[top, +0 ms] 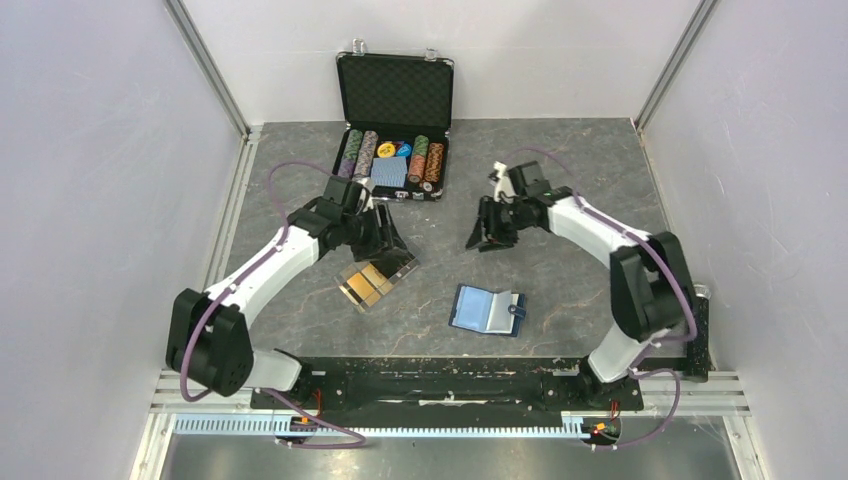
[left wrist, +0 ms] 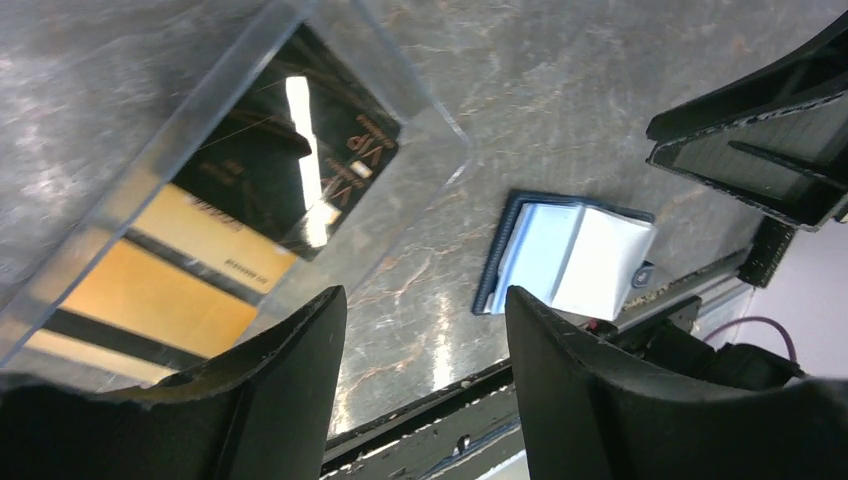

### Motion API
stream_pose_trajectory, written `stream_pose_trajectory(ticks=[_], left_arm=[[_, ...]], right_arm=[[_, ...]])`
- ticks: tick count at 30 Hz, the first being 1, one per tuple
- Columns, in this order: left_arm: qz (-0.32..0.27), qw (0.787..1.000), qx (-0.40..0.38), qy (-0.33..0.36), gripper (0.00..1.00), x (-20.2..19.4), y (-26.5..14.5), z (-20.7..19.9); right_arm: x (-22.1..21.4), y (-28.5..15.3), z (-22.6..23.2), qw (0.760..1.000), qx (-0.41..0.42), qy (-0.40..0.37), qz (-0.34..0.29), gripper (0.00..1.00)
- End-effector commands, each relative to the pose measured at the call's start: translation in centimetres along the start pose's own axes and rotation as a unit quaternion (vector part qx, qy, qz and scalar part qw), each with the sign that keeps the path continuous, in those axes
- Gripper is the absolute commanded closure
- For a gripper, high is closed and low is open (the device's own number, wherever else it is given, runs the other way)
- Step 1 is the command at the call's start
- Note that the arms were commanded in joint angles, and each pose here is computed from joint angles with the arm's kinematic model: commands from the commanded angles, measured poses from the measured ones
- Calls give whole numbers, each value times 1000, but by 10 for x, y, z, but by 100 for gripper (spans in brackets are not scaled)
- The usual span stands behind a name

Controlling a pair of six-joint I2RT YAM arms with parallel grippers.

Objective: Put the credit cards into the card holder
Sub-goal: Pick up the credit card from the storage box.

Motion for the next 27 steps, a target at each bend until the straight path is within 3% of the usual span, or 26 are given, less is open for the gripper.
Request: stream_pose_trajectory(ticks=[1, 8, 13, 27], left_arm=[[-6, 998, 42, -44, 34, -9, -8, 18], [13, 994, 92, -59, 35, -19, -1, 41], [31, 993, 102, -54, 36, -19, 10, 47], [73, 993, 87, -25, 43, -9, 36, 48]], right_arm=[[22, 28, 51, 998, 39, -47, 2, 52], [31, 80, 96, 993, 72, -83, 44, 37], [29, 105, 105, 991, 68, -97, 68, 36], [-9, 108, 86, 990, 10, -110, 93, 71]])
Point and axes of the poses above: each gripper's point midway between its finger pads, its own y axis out along the fingers, its own z axis along the line the jaws close on, x = y × z, the point moved 4 cm from there along -y, back along the fingers, and after that the axes turned 14 degrees about y, right-handed, at the moved point
